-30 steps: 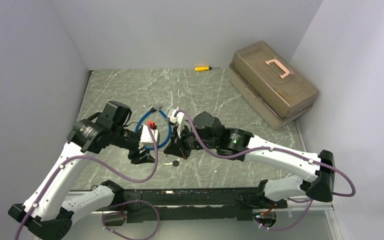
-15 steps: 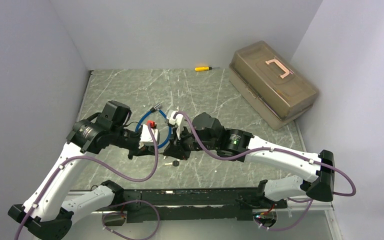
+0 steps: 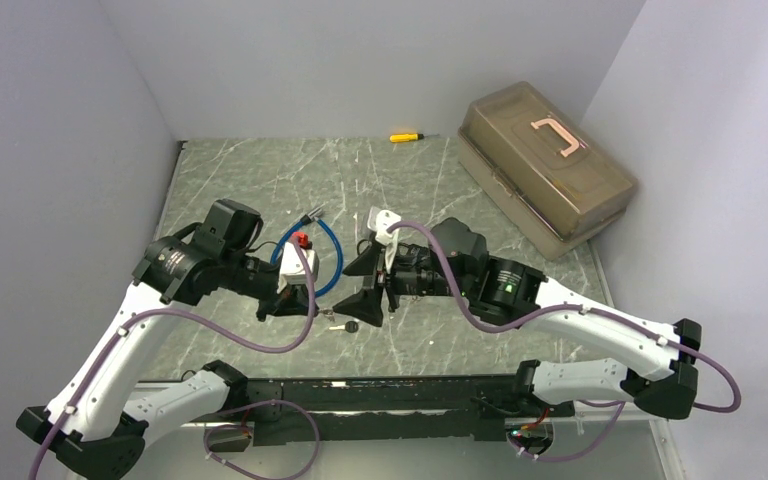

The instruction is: Unlock with the key

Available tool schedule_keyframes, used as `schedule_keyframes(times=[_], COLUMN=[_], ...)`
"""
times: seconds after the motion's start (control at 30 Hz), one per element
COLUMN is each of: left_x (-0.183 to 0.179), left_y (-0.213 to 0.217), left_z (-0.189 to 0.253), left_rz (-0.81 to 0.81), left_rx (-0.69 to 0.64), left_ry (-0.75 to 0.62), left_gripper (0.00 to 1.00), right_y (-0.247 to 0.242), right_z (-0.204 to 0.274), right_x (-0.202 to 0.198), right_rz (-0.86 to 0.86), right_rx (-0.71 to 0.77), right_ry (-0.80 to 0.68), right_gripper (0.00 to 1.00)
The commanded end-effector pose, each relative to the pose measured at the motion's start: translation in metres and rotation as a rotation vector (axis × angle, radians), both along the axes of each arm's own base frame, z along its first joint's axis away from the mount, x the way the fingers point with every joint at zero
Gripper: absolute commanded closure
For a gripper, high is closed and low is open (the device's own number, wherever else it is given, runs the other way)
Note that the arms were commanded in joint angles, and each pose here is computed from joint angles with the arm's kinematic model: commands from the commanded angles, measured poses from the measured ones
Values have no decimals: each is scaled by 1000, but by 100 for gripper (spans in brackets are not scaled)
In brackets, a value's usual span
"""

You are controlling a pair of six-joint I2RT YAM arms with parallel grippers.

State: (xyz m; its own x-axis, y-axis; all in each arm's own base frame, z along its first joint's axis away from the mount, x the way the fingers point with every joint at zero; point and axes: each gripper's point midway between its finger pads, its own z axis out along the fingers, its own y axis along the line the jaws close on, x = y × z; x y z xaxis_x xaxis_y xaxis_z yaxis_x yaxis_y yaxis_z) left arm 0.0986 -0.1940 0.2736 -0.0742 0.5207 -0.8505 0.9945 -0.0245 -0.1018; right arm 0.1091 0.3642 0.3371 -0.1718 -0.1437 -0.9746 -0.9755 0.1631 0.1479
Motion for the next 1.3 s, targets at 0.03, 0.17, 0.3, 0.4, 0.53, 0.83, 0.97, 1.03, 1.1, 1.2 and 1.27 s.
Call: schedule_keyframes(times=[0.03,0.17,0.3,0.4,0.53,0.83,0.97,1.03,1.1,1.2,1.27], left_x=[-11,-9,-9,-9,-8,-7,-7,-7,-7,-6,-5], left_y=[-5,-5,-4,-4,-4,-4,-4,-4,-4,-5,-4], left_z=[21,23,26,27,29,30,32,31,31,30,28], left_rz=[-19,-8,0,4,6,10,9,9,9,10,17], left_rx=[-61,-65,-68,-71,-76,-79,-82,-81,-80,-79,-76], left_ry=[32,21,18,14,10,10,7,8,8,10,10], left_gripper=[100,100,100,100,100,100,100,100,100,100,100], right_y=[17,23,24,26,29,35,37,38,38,36,33], right_z=[-4,-8,-8,-7,-10,-14,-16,-15,-15,-15,-15], right_x=[-13,-14,-12,-11,-9,-6,-1,-1,0,4,4], right_rz=[138,155,141,135,134,131,114,112,109,78,71], right_rx=[-5,-11,-4,3,-4,-12,-19,-14,-11,-2,9], right_ry=[13,32,36,38,48,54,50,49,49,57,63], right_gripper=[36,41,46,49,50,53,53,63,84,100,100])
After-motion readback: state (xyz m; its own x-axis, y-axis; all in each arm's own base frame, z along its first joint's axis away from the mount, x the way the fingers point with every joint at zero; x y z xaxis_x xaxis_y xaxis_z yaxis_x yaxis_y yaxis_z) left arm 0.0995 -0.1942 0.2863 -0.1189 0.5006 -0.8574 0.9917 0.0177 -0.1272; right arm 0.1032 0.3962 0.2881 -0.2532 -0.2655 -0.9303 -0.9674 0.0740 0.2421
